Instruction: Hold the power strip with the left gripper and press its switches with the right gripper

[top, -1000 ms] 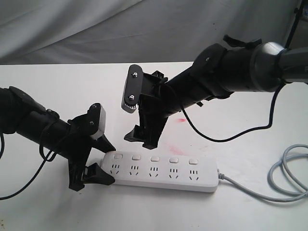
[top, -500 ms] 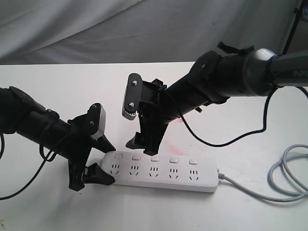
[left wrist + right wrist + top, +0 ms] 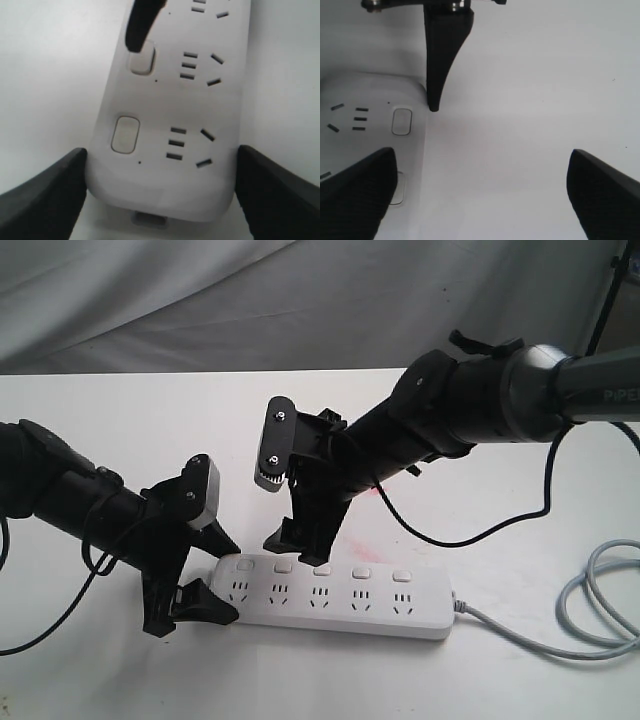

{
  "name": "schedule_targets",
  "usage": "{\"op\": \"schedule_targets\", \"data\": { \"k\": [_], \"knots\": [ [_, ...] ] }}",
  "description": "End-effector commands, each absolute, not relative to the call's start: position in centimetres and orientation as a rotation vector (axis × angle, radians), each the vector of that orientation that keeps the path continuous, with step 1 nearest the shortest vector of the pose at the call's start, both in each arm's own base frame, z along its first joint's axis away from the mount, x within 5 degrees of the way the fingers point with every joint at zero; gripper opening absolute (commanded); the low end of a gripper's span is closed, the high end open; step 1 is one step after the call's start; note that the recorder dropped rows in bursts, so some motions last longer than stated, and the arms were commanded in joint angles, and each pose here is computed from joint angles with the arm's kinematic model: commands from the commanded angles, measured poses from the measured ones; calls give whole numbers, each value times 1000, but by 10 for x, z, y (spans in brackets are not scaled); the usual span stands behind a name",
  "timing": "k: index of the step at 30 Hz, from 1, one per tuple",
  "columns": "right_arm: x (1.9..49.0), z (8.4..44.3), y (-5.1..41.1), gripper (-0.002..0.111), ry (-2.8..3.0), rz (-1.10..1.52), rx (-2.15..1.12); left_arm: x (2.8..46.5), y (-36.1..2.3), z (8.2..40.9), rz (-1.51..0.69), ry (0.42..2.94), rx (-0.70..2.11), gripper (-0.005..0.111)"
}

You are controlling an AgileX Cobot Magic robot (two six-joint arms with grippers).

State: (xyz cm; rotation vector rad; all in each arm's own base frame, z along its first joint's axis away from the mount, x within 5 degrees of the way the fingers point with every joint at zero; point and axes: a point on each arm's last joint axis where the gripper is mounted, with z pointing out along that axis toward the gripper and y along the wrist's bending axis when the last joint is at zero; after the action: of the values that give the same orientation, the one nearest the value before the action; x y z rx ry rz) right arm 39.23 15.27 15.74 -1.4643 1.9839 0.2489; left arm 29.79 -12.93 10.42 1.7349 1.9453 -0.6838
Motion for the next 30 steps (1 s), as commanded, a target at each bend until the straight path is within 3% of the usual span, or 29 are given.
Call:
{"op": "schedule_targets", "data": {
  "k": [1, 30],
  "knots": [
    [391, 157, 153, 84, 1986, 249, -1469, 299, -132, 106, -681, 1935, 1734, 0],
    [393, 141, 152, 84, 2022, 247, -1480, 299, -132, 106, -676, 1936, 1733, 0]
  ]
}}
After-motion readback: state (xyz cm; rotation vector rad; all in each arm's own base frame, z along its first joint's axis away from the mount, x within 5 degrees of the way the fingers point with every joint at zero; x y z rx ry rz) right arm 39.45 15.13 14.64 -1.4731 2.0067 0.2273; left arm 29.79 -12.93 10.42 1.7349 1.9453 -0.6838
